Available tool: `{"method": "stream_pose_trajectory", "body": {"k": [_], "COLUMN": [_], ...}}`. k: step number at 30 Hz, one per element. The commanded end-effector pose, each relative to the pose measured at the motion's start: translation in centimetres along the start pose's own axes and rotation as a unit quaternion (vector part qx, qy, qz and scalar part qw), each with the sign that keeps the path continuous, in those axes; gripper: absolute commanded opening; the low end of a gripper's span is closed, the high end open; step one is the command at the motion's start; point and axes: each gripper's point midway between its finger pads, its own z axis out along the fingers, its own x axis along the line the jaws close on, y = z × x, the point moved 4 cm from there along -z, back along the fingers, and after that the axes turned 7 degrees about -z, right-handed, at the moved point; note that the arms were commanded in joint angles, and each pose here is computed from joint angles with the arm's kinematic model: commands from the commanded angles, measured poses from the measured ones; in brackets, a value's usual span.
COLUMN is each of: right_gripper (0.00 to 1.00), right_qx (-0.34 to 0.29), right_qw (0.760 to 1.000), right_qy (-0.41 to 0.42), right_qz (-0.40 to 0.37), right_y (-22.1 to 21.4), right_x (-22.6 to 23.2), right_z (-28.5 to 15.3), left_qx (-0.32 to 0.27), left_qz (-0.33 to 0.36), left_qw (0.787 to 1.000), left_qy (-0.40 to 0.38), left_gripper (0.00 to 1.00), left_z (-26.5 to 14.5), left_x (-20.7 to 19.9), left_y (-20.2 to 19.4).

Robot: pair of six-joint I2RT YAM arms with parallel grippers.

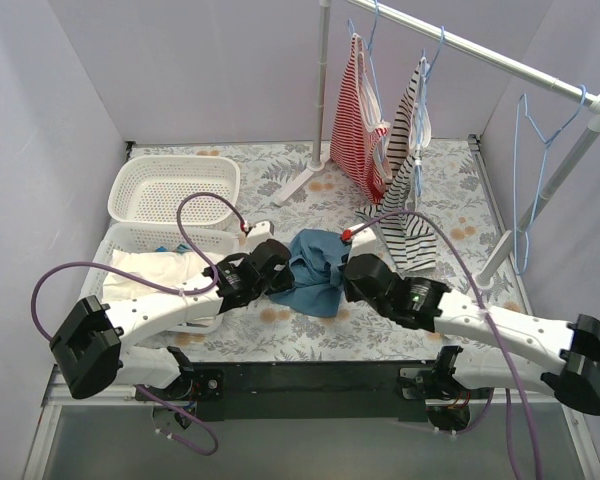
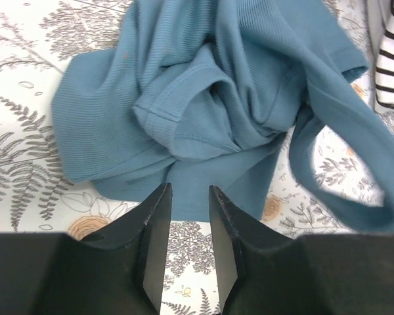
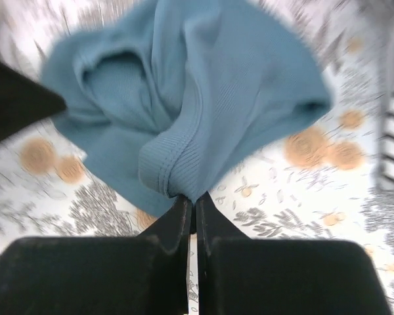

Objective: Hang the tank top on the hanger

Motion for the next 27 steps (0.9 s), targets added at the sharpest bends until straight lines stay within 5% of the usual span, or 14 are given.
{"method": "stream_pose_trajectory", "body": {"k": [1,5,13,27], "right_gripper": [0.01,0.01,0.01,0.01], "right_qx": [-0.050,-0.070,-0.109,-0.141], "right_qw": [0.996,0.993,0.986,0.982], "right_qy": [-0.068,-0.089,-0.119,-0.125], "right_qz": [0.022,0.036,0.043,0.033], "right_y": [3.9,6.2,9.7,13.0], "right_x": [-3.0,-4.4,-6.6,-7.3], "right_z": [-4.0,-6.8,-10.8,-13.2], "left_qx": [0.004,0.039,0.055,-0.012], "left_qz": [0.027,0.059,0.084,0.062], "left_qw": [0.996,0.991,0.987,0.992], "left_qy": [-0.080,-0.116,-0.127,-0.111], "left_gripper": [0.26,0.25,0.49,0.50], "left_z": [-0.5,-0.1,1.5,4.9], "left_x": [-3.5,-5.4,-7.4,-9.1], "left_y": [0.9,-0.6,-3.1,-2.7]}}
